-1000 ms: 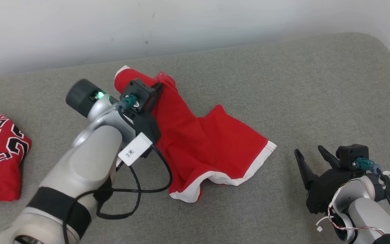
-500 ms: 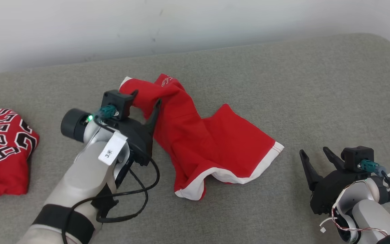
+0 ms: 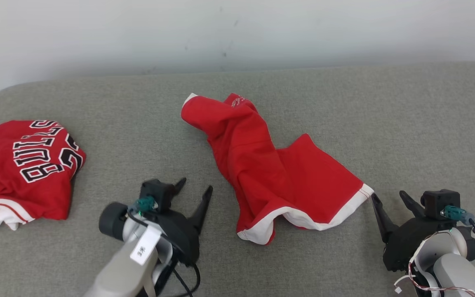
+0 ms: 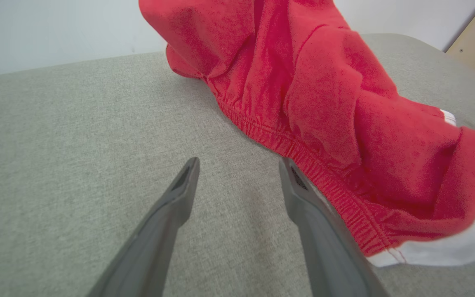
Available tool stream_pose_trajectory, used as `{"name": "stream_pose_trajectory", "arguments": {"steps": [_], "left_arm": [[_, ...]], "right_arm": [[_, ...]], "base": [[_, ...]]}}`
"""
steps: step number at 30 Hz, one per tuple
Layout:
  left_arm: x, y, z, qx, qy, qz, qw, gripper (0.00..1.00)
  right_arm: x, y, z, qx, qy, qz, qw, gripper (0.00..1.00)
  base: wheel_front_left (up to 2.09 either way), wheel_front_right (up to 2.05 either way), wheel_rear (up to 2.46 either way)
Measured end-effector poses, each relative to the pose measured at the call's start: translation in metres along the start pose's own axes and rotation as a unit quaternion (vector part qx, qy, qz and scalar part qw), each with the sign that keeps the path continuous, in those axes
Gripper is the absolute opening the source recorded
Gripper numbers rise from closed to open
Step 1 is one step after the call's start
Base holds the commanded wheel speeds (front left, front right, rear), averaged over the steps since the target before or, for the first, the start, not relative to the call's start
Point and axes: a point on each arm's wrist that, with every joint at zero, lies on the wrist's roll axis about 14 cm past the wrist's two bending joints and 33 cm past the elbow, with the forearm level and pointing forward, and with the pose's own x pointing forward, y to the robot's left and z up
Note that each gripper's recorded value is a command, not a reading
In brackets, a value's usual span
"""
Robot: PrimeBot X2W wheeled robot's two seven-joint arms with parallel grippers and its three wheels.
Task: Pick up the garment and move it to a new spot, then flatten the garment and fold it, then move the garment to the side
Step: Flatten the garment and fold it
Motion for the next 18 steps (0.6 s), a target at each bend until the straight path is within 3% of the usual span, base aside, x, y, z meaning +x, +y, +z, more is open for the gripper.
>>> {"name": "stream_pose_trajectory", "arguments": {"steps": [10,18], "left_arm": [[-0.037,-0.048,-0.030,-0.044,0.000,-0.035,0.998,1.00],[-0.047,-0.089,-0.011,-0.069,-0.042,-0.084,0.993,1.00]], "right_arm": [[-0.004,0.012,0.000,-0.009,-0.002,0.014,1.000,1.00],[-0.006,0.021,0.005,-0.014,-0.008,0.026,1.000,1.00]], "base": [[0.00,0.00,0.00],[0.00,0.00,0.00]]}}
